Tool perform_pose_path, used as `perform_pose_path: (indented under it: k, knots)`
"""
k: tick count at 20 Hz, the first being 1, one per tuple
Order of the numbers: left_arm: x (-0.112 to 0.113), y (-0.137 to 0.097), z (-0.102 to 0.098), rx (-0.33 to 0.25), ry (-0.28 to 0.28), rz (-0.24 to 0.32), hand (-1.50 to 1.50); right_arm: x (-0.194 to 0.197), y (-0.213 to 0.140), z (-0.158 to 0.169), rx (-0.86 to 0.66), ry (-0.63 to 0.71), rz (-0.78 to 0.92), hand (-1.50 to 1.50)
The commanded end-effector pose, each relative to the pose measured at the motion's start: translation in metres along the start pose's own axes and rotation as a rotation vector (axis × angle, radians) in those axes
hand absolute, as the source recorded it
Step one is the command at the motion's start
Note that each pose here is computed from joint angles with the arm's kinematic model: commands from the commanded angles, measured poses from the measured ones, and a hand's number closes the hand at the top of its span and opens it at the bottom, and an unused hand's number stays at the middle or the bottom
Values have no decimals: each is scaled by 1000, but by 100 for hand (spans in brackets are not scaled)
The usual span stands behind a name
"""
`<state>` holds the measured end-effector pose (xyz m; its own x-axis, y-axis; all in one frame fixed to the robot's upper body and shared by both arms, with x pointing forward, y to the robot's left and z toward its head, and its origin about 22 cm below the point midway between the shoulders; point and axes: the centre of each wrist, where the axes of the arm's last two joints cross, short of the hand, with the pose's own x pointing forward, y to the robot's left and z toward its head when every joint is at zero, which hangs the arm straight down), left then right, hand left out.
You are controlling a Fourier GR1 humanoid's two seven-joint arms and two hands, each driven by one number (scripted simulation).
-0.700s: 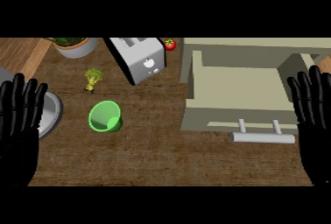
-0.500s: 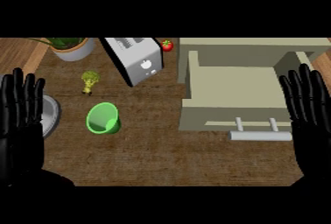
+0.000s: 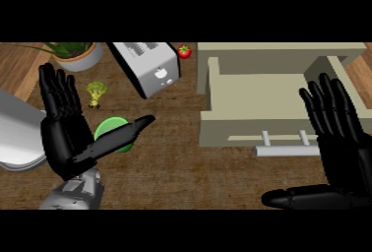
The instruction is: Pick up the cup, place it into the drawer and close the drawer
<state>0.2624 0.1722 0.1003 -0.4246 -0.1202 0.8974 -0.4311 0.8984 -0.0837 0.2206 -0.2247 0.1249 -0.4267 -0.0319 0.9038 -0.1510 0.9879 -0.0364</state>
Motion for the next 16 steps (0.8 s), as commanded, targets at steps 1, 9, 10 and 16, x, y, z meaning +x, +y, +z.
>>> perform_pose_path:
  k: [1, 9, 10, 16]
  knots:
    - [-2, -25, -13, 35, 28, 8, -150, 1, 2, 12, -12, 22, -4, -150]
    - [-5, -32, -8, 43, 25, 31, -150, 15, -9, 9, -5, 14, -14, -150]
    - [-19, -16, 1, 61, 38, 6, -150, 12, -1, 1, -6, 6, -16, -150]
    - [-8, -40, -2, 62, 65, -10, -150, 6, -8, -14, 11, -4, -13, -150]
